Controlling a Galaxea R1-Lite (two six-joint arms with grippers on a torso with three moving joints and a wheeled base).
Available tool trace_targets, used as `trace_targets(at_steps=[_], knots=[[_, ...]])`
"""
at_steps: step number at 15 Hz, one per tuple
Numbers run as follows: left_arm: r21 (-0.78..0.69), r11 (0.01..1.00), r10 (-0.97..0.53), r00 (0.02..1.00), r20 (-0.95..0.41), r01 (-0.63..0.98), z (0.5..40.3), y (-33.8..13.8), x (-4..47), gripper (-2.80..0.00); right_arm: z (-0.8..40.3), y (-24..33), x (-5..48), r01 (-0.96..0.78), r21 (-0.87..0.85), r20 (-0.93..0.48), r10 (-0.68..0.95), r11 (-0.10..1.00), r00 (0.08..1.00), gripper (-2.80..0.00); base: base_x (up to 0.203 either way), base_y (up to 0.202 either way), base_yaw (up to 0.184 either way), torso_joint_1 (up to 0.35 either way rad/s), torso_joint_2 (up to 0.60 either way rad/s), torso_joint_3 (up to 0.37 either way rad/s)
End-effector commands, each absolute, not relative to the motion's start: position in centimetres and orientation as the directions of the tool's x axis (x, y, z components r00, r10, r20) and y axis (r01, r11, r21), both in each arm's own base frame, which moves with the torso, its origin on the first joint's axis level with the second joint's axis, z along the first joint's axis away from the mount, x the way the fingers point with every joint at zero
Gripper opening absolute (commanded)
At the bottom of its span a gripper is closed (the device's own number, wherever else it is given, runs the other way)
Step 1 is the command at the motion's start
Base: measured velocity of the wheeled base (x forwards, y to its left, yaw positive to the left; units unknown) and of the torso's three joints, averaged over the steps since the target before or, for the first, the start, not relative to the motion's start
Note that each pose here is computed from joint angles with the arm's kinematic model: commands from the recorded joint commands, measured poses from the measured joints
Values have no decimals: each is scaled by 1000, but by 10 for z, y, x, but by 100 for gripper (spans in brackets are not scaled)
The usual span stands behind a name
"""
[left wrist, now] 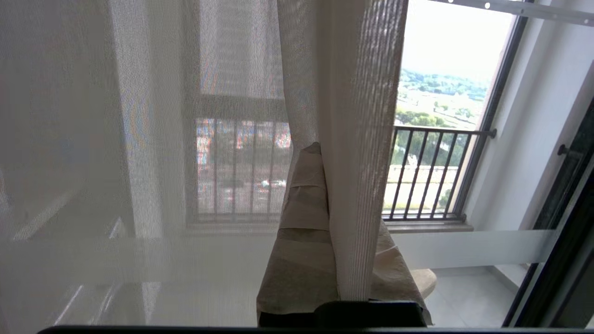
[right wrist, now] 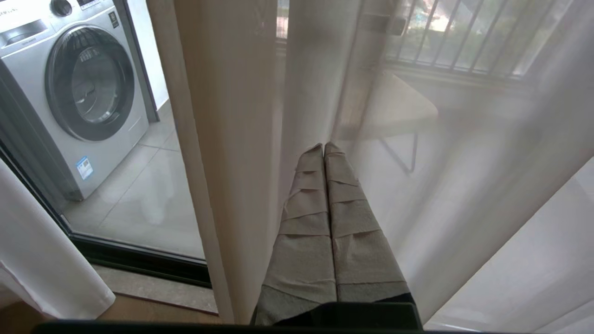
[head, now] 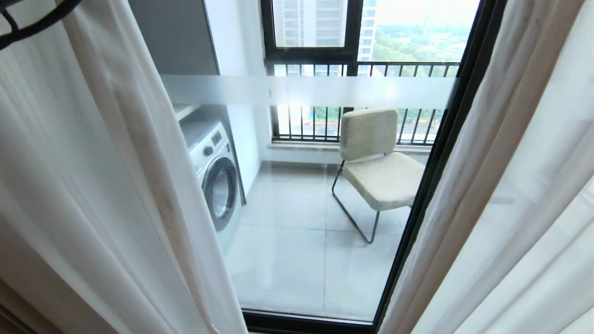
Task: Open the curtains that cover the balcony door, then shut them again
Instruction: Close the inner curtains on both sides
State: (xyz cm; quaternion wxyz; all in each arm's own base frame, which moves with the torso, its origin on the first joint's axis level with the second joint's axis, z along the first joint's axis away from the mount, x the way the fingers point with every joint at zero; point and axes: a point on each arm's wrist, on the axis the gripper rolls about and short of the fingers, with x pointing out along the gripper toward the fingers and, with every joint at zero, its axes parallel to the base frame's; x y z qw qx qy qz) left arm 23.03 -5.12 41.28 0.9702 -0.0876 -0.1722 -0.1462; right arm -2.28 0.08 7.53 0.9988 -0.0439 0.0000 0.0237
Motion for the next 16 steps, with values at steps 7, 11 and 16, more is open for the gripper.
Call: trace_targets(at_steps=[7, 11, 16], knots=[[-121, 940, -259, 898, 355, 318, 411, -52, 230, -280, 75, 1, -23, -49, -89, -2, 49, 995, 999, -280, 0, -191, 5, 3, 1, 3], [-121, 940, -259, 900, 351, 318, 410, -53, 231, -280, 75, 1, -23, -49, -89, 0, 49, 995, 999, -280, 0, -193, 4, 0, 4, 1], [-122, 940, -259, 902, 346, 317, 408, -53, 232, -280, 75, 1, -23, -49, -89, -2, 49, 995, 999, -280, 0, -191, 3, 2, 2, 3]])
